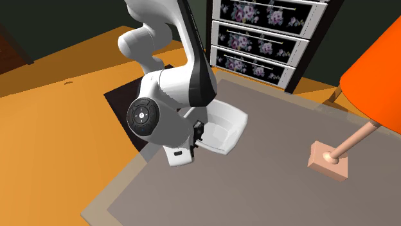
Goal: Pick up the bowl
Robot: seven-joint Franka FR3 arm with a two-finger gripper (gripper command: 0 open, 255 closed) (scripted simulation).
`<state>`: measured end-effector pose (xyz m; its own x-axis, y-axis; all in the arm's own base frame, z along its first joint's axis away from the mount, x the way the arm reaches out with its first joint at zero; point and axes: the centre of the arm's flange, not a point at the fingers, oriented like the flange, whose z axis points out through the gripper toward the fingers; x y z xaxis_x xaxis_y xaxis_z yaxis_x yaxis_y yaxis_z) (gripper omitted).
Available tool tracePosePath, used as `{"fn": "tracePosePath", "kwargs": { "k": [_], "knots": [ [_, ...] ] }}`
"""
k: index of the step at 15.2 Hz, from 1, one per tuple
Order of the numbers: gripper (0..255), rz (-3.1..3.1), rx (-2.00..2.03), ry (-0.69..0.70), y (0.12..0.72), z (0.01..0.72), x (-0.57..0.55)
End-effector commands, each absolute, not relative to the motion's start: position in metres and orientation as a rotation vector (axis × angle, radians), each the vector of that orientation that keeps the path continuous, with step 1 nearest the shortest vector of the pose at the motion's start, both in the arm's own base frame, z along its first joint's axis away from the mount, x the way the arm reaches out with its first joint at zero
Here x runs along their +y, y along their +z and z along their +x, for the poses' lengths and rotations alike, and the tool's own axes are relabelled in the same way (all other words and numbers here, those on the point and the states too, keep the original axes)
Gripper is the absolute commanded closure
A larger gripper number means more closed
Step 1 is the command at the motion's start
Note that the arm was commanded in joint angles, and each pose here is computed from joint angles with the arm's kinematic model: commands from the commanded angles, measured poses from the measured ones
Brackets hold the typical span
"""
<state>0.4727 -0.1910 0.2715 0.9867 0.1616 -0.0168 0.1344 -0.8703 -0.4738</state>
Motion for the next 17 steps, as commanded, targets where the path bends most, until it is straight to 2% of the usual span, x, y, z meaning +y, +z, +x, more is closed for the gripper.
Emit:
{"fn": "tracePosePath", "kwargs": {
  "k": [1,17],
  "knots": [
    [255,-2.643,-0.209,0.077,0.271,0.472,-0.191],
    [255,-2.643,-0.209,0.077,0.35,0.473,-0.191]
  ]
}}
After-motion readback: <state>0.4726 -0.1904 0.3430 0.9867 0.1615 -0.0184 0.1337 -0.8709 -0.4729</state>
